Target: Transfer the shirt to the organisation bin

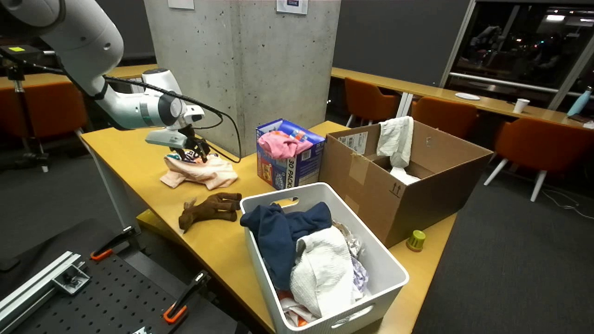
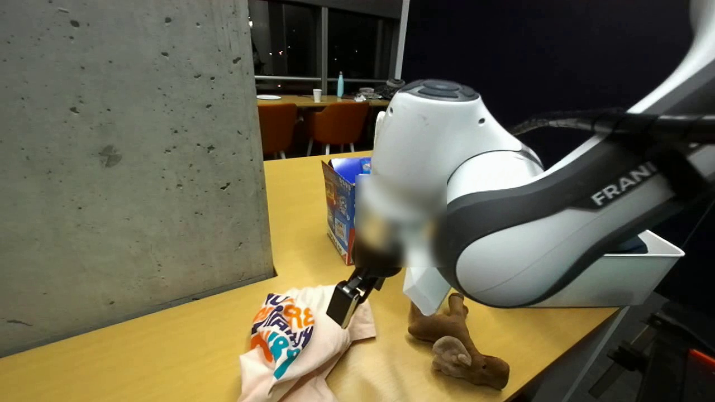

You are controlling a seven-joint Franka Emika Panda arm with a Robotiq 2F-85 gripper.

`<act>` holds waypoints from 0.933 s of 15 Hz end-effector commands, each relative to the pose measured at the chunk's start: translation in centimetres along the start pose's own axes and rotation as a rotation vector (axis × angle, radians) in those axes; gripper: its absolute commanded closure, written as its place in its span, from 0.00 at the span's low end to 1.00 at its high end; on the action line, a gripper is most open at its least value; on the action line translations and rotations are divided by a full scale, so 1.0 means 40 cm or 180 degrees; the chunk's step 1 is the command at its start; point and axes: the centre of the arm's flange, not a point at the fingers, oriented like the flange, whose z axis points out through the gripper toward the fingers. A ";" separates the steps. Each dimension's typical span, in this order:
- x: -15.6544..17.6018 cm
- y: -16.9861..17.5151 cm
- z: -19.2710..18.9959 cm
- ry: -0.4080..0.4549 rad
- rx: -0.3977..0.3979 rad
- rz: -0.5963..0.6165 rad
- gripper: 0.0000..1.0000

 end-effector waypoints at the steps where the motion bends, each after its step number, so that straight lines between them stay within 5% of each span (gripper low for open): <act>1: 0.115 -0.002 0.104 0.0088 0.0005 -0.0038 0.00; 6: 0.148 -0.015 0.220 0.0093 0.0039 -0.0061 0.00; 7: 0.151 -0.018 0.230 0.0101 0.0043 -0.0069 0.21; 14: 0.180 -0.013 0.243 0.0106 0.0049 -0.0065 0.73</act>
